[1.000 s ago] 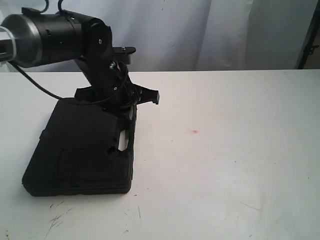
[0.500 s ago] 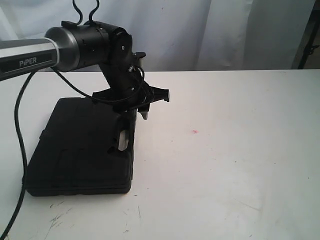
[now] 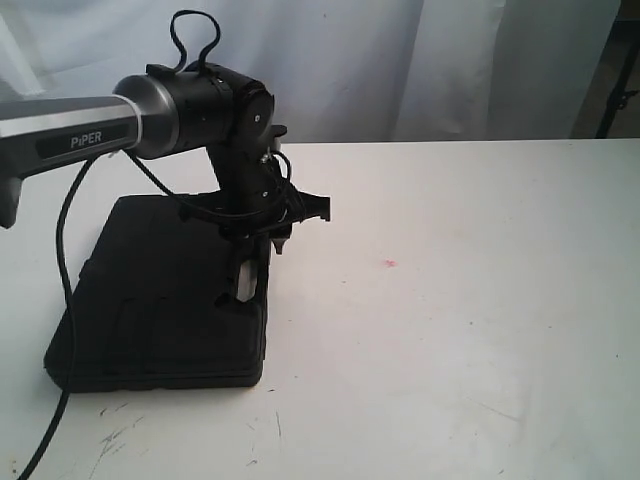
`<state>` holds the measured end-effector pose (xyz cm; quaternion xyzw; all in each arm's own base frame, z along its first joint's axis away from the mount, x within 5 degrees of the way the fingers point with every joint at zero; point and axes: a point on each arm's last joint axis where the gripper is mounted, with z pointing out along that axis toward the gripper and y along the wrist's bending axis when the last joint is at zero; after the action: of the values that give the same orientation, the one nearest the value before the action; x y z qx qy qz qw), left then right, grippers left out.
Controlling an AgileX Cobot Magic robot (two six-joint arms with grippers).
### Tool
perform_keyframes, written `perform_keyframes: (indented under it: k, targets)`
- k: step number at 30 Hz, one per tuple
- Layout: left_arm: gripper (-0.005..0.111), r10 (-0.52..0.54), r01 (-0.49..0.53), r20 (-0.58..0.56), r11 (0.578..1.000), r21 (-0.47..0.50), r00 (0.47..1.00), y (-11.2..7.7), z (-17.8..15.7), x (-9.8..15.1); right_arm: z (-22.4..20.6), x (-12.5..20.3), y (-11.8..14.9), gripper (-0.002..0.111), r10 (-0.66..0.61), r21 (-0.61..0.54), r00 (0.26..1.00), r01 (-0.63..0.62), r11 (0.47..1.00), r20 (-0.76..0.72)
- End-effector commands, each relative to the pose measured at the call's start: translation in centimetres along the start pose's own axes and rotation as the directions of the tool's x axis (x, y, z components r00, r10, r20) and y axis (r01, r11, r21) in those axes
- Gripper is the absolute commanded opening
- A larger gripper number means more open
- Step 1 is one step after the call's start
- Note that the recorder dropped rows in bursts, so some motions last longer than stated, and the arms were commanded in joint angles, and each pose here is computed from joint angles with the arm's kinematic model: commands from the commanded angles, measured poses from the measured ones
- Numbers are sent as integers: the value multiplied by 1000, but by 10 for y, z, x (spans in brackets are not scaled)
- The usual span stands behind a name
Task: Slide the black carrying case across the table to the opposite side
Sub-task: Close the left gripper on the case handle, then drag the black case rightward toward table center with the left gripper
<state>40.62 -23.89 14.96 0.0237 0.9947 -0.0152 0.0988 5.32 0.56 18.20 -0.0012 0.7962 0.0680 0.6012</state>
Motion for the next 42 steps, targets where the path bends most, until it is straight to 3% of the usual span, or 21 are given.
perform_keyframes:
  k: [1,15,17,20,29,37,42]
  targets:
    - [38,-9,9,8,1000,7,1000,-3,4,-1,0,0,0,0,2,6,1000,-2,1000,8]
    - [38,-2,2,-22,1000,-10,1000,-3,27,2,0,0,0,0,2,6,1000,-2,1000,8]
    - [32,-2,2,-14,1000,-5,1000,-3,27,1,0,0,0,0,2,6,1000,-2,1000,8]
    - [0,19,-19,-7,1000,-1,1000,-4,27,0,0,0,0,0,2,6,1000,-2,1000,8]
    - [0,-51,54,-24,991,123,998,-16,26,2,0,0,0,0,2,6,1000,-2,1000,8]
    - [0,-11,10,5,986,166,1000,-43,24,13,0,0,0,0,2,6,1000,-2,1000,8]
    - [0,-63,59,7,964,261,998,-59,21,16,0,0,0,0,2,6,1000,-2,1000,8]
